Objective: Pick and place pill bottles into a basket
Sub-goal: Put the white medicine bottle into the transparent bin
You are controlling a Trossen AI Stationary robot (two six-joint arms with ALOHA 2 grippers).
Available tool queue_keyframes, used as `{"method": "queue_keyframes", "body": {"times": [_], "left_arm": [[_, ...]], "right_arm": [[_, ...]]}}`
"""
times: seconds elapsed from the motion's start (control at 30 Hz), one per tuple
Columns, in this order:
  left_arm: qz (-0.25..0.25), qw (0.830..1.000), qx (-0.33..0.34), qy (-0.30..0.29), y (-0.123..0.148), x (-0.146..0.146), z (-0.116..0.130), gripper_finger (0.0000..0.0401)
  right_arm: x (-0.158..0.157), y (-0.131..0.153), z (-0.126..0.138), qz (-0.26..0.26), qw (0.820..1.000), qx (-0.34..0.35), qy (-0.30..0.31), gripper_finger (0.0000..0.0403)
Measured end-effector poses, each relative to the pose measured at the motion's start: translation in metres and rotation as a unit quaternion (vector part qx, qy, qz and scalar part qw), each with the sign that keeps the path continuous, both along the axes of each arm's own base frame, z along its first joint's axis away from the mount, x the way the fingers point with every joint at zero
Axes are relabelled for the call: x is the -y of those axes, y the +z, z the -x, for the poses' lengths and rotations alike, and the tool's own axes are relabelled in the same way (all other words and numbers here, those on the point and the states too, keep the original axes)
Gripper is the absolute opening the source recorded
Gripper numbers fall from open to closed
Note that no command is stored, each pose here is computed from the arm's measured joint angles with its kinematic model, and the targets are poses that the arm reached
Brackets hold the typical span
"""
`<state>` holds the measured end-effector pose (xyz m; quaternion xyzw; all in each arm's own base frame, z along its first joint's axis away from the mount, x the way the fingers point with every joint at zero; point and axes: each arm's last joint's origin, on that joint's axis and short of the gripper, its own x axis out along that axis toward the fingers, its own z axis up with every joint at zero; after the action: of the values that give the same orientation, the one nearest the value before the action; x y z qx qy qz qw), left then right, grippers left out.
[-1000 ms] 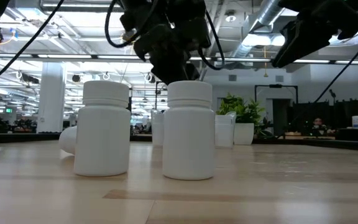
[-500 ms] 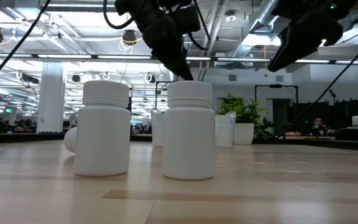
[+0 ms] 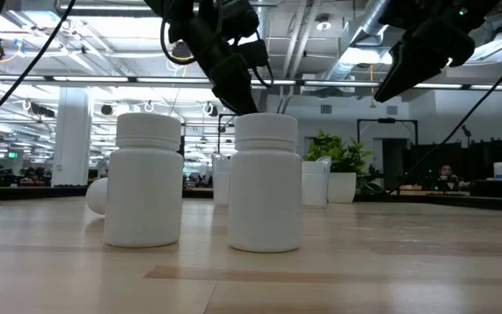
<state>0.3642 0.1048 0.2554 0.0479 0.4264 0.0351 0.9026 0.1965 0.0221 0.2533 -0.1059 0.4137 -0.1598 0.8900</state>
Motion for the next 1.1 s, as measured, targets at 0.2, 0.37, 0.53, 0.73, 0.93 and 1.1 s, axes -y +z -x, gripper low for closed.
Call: {"method": "queue_keyframes", "body": {"times": [0.2, 0.37, 0.53, 0.73, 0.93, 1.1], "left_arm": [[0.012, 1.000, 0.012, -0.015, 0.001, -0.002, -0.001, 0.0156], [-0.002, 0.999, 0.038, -0.011, 0.003, -0.003, -0.005, 0.0162], [-0.007, 0.999, 0.052, 0.002, 0.005, -0.008, -0.005, 0.0151], [0.002, 0.999, 0.034, 0.011, -0.014, -0.009, -0.014, 0.0162], [0.006, 1.000, 0.021, 0.011, -0.026, -0.008, -0.020, 0.0159], [-0.006, 1.000, 0.019, 0.014, -0.026, -0.011, -0.019, 0.0156]], "right_arm": [[0.001, 0.000, 0.000, 0.000, 1.000, 0.000, -0.001, 0.0127], [0.005, 0.000, 0.000, -0.001, 1.000, 0.000, -0.011, 0.0127], [0.008, 0.000, -0.001, 0.002, 1.000, -0.002, -0.017, 0.0128], [0.009, 0.000, -0.001, 0.007, 1.000, -0.004, -0.015, 0.0127], [0.009, 0.001, -0.001, 0.007, 1.000, 0.000, -0.014, 0.0126], [0.009, 0.001, -0.002, 0.006, 1.000, 0.002, -0.014, 0.0126]]}}
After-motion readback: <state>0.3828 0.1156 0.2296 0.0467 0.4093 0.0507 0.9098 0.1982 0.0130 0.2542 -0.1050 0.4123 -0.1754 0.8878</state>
